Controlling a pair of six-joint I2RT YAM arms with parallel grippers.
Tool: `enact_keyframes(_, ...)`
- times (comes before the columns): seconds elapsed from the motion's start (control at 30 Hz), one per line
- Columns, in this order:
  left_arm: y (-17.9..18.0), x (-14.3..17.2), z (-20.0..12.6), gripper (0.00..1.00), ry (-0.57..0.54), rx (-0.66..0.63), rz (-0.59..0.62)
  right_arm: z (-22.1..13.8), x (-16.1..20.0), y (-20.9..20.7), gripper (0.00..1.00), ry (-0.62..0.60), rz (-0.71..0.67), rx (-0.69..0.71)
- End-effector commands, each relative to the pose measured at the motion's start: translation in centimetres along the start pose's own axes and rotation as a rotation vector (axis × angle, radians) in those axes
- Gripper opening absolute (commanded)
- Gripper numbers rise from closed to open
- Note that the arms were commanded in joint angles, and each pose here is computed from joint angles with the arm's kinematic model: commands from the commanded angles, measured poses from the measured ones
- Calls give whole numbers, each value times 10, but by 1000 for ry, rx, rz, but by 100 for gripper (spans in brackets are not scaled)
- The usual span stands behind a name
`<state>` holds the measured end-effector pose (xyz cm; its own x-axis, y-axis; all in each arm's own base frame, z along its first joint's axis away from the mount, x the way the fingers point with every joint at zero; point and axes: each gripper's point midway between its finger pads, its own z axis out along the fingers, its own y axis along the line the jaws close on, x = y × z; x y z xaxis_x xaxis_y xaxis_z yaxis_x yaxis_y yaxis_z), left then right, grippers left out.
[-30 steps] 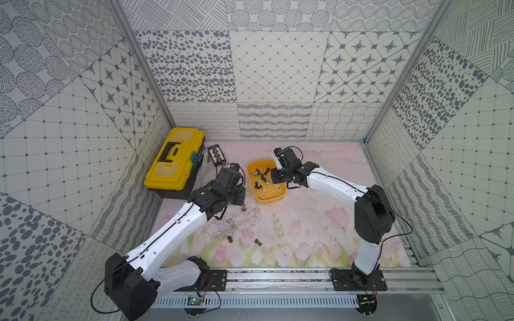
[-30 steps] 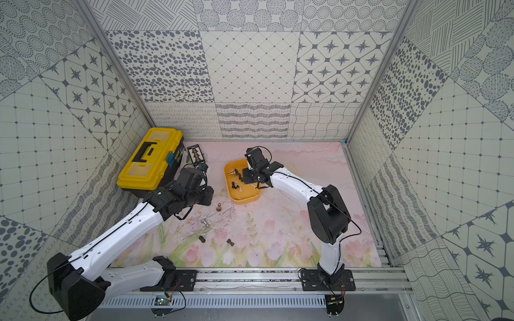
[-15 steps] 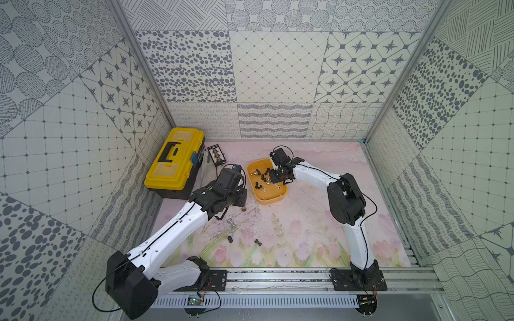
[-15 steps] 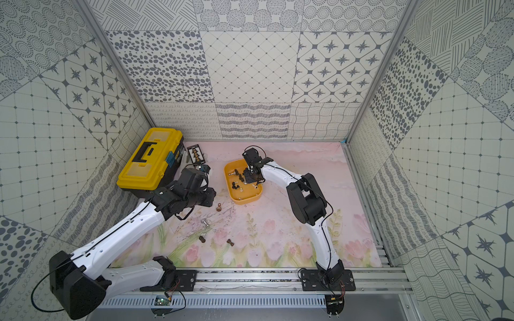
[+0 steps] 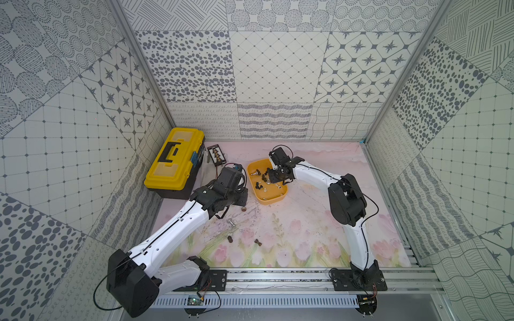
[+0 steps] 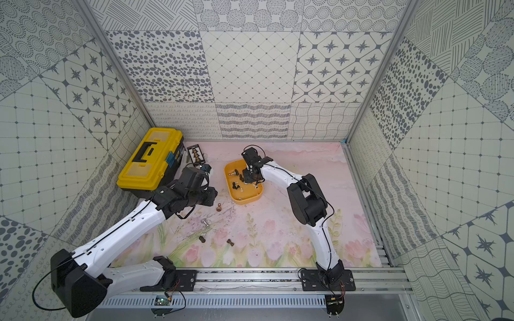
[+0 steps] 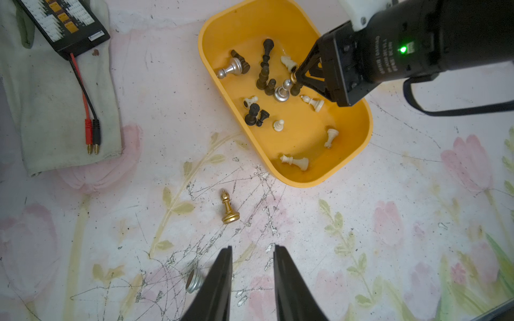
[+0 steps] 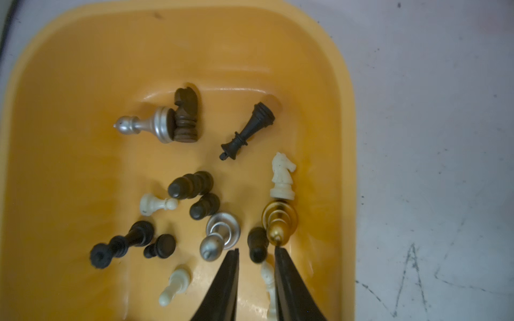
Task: Put the chess pieces into the storage box
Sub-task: Place the chess piece in the storage box, then pick up the chess piece at the center of the board.
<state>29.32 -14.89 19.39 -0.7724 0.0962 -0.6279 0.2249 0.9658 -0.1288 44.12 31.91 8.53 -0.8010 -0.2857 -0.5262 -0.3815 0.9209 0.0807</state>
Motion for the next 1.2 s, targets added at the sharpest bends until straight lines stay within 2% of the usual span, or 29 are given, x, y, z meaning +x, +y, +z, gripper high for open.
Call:
enact_keyframes(0.0, 0, 13, -3, 32, 76, 1, -35, -62, -38, 19, 30, -153, 24, -88)
enact_keyframes(0.23, -12, 48, -2, 33, 178, 27, -75, -133, -35, 20, 31, -284, 78, -148)
enact_keyframes(0.33, -22, 67, 0, 34, 237, 28, -32, -150, -21, 15, 32, -340, 145, -181)
enact_keyframes(0.63, -55, 113, 14, 35, 345, 87, 137, -170, 15, -3, 33, -370, 208, -145)
enact_keyframes(0.9, -64, 161, 8, 35, 430, 67, 118, -176, 19, -3, 33, -394, 224, -154)
enact_keyframes(1.07, -67, 171, 9, 35, 427, 48, 127, -178, 19, 0, 35, -399, 225, -160)
enact_keyframes(1.17, -60, 167, 8, 35, 407, -1, 134, -178, 19, 2, 38, -398, 220, -161)
